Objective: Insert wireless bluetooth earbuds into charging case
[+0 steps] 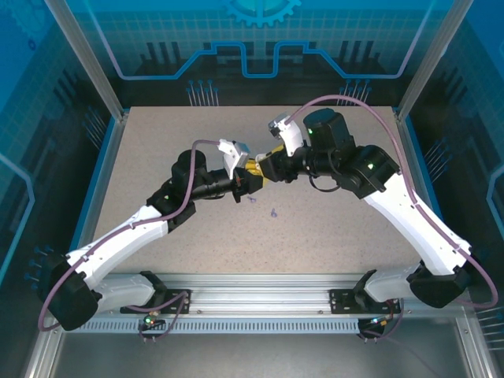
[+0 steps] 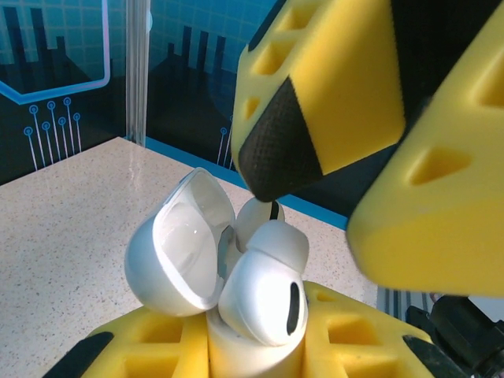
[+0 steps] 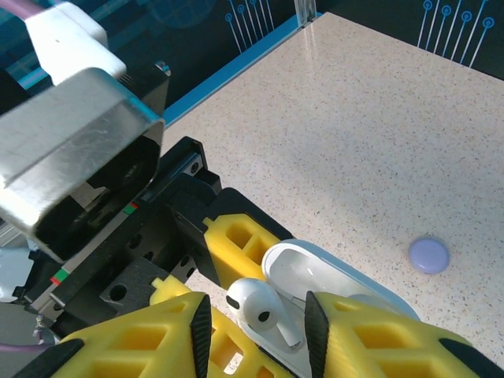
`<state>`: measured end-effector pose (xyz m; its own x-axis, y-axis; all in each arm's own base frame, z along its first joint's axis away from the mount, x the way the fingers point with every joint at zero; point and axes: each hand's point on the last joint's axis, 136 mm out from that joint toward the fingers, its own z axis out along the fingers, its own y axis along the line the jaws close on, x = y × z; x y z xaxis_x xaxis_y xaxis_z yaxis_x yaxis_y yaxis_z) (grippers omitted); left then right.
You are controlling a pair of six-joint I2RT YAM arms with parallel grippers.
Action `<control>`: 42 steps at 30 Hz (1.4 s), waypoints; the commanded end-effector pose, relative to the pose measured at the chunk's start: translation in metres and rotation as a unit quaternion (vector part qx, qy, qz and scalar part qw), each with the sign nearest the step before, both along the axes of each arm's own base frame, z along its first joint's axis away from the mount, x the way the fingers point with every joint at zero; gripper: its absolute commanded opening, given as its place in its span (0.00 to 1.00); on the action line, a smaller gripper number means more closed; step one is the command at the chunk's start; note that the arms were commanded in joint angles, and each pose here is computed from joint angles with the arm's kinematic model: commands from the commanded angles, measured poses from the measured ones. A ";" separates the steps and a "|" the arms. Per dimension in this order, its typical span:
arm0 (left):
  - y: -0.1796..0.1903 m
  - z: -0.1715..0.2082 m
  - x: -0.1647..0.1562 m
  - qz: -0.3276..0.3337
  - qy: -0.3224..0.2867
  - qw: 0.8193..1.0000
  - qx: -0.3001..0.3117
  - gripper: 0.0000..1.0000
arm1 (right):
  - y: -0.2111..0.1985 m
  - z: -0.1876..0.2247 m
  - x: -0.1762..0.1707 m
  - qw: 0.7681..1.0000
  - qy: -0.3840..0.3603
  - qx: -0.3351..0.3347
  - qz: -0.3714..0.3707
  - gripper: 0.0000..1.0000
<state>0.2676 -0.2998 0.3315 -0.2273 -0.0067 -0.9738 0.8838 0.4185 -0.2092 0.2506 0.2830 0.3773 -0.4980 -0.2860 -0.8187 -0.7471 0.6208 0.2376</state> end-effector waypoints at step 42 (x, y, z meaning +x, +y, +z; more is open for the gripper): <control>-0.001 0.022 -0.014 -0.026 -0.028 0.999 -0.025 0.03 | -0.003 0.003 0.000 0.997 0.043 0.058 0.022 0.17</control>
<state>0.2626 -0.3014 0.3289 -0.2273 0.0109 -0.9738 0.8957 0.3947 -0.2046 0.2551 0.2802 0.3694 -0.5615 -0.2523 -0.7881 -0.7377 0.5841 0.3386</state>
